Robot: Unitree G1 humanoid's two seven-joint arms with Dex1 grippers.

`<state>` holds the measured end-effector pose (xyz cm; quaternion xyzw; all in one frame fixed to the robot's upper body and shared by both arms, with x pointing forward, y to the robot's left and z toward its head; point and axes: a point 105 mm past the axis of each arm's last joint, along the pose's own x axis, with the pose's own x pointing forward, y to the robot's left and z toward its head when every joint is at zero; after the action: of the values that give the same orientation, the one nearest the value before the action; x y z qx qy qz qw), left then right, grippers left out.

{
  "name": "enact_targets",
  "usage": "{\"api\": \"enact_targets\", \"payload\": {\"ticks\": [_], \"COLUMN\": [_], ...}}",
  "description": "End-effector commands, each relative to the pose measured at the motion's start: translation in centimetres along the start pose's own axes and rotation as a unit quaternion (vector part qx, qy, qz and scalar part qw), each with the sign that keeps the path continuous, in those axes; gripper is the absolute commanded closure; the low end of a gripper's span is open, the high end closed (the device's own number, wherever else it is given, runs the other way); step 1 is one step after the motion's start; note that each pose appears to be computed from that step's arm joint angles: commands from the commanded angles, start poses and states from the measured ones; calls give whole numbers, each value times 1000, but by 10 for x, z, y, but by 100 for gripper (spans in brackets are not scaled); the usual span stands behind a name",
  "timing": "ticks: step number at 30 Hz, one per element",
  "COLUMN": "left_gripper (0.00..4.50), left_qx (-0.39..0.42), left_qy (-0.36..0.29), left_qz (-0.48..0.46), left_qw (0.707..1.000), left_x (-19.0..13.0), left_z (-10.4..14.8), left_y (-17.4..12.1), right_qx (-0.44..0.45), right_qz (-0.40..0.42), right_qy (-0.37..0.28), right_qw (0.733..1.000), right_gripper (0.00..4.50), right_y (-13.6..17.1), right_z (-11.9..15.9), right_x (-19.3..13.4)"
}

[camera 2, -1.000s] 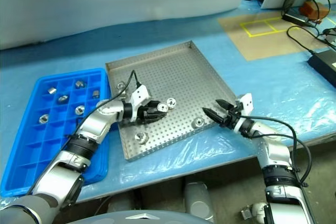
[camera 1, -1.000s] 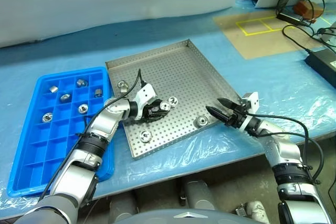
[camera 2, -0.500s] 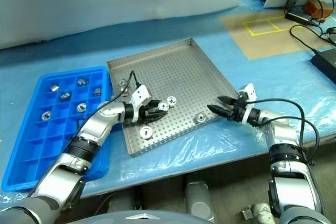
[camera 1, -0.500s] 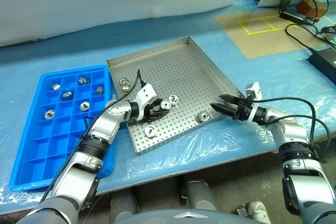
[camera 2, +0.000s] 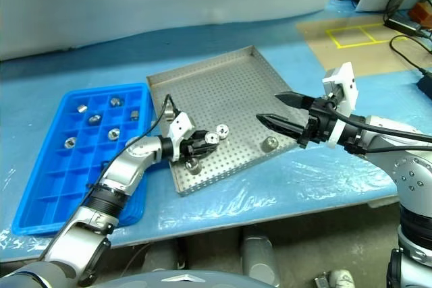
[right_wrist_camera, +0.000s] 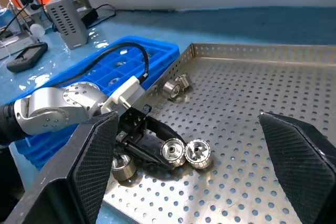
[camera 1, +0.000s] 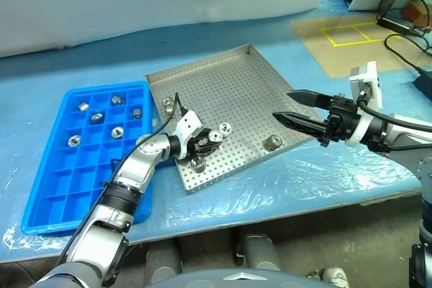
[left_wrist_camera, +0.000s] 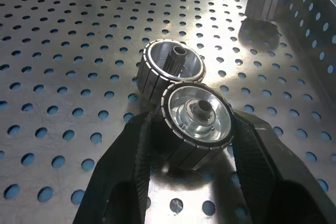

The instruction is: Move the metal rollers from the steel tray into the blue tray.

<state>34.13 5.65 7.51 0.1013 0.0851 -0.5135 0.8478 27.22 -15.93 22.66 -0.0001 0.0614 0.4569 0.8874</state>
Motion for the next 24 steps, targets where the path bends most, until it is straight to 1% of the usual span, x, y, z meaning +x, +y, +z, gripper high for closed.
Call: {"api": "enact_targets", "payload": {"ticks": [1, 3, 4, 6, 7, 8, 9, 11, 12, 13, 14, 16, 18, 21, 23, 24], "left_gripper": [260, 260, 260, 260, 260, 260, 260, 260, 260, 260, 260, 260, 260, 260, 260, 260], "left_qx": [3, 4, 4, 5, 6, 7, 10, 16, 19, 22, 25, 32, 34, 37, 39, 39], "left_qy": [-11, -13, -13, -14, -14, -14, -14, -17, -20, -21, -22, -21, -19, -15, -14, -14], "left_qz": [1, 0, 1, 2, 3, 4, 9, 18, 22, 26, 29, 34, 39, 46, 51, 53], "left_qw": [1000, 1000, 1000, 1000, 1000, 1000, 1000, 1000, 999, 999, 999, 999, 998, 998, 998, 998], "left_x": [0, 0, 0, 0, 0, 0, -1, -3, -5, -6, -6, -9, -12, -16, -18, -19], "left_z": [6, 7, 8, 9, 9, 9, 10, 12, 13, 14, 14, 15, 14, 13, 14, 15], "left_y": [-1, -2, -2, -2, -1, -1, 1, 5, 7, 9, 9, 11, 14, 17, 18, 19], "right_qx": [-20, -22, -31, -70, -81, -84, -95, -134, -168, -193, -198, -155, -113, -70, -13, 17], "right_qz": [3, -8, -33, -73, -71, -66, -81, -146, -173, -189, -192, -169, -154, -161, -169, -158], "right_qy": [-22, -34, -31, 12, 35, 41, 40, 58, 82, 100, 103, 52, 4, -46, -98, -115], "right_qw": [1000, 999, 998, 995, 994, 993, 991, 978, 967, 958, 956, 972, 982, 983, 981, 980], "right_gripper": [0, 0, 0, 0, 0, 0, 0, 0, 0, 0, 0, 0, 0, 0, 0, 0], "right_y": [5, 1, -6, -17, -15, -13, -17, -38, -49, -56, -58, -49, -46, -52, -60, -59], "right_z": [21, 31, 32, 18, 7, 1, -1, -13, -24, -33, -38, -32, -18, -3, 9, 12], "right_x": [4, 7, 10, 15, 18, 21, 24, 28, 28, 28, 29, 37, 42, 43, 44, 45]}}
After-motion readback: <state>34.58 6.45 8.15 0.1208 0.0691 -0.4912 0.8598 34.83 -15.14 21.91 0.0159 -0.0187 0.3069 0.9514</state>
